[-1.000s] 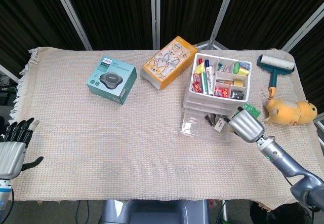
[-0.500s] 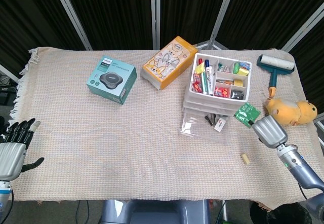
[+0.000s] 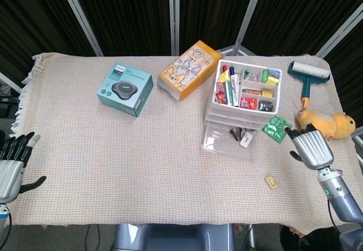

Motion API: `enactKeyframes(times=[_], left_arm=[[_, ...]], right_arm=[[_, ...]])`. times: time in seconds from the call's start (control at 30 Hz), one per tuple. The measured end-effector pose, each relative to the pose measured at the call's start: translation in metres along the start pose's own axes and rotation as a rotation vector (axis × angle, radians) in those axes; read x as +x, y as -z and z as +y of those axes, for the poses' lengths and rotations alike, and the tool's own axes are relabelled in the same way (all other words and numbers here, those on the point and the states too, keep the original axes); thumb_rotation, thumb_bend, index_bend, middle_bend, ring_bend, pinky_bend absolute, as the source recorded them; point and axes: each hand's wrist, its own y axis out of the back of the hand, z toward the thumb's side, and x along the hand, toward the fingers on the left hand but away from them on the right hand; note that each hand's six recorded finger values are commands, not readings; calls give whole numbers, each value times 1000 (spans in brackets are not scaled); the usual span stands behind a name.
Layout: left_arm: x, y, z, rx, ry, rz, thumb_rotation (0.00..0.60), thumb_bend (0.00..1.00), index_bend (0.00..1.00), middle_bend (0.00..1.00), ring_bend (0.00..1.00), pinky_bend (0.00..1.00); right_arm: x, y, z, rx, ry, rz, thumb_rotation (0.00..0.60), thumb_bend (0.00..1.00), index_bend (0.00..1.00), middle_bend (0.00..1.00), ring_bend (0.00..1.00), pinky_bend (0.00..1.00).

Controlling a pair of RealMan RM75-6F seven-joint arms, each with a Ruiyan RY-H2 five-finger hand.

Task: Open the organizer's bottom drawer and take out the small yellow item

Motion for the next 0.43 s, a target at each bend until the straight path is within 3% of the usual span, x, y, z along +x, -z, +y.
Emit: enactKeyframes(times=[0.1,0.17,0.27,0.43], left_arm=[[-1,2,0,1,-9,5,600,163,0,0,0,0],[-2,4,1,1,-16,10,600,164,0,0,0,0],[-4,6,1,0,-27,19,600,164,0,0,0,0],[-10,16,0,-1,-44,42,600,161,0,0,0,0]], right_arm=[[11,-5,9,-103,46,-43,600,0,27,65,72,118],[20,-7,13,-166,62,-71,600,0,0,9,8,54],[32,-9,16,-239,59,-109,600,0,0,0,0,0],[57,-9,21,-355,34,-159,600,0,0,0,0,0]])
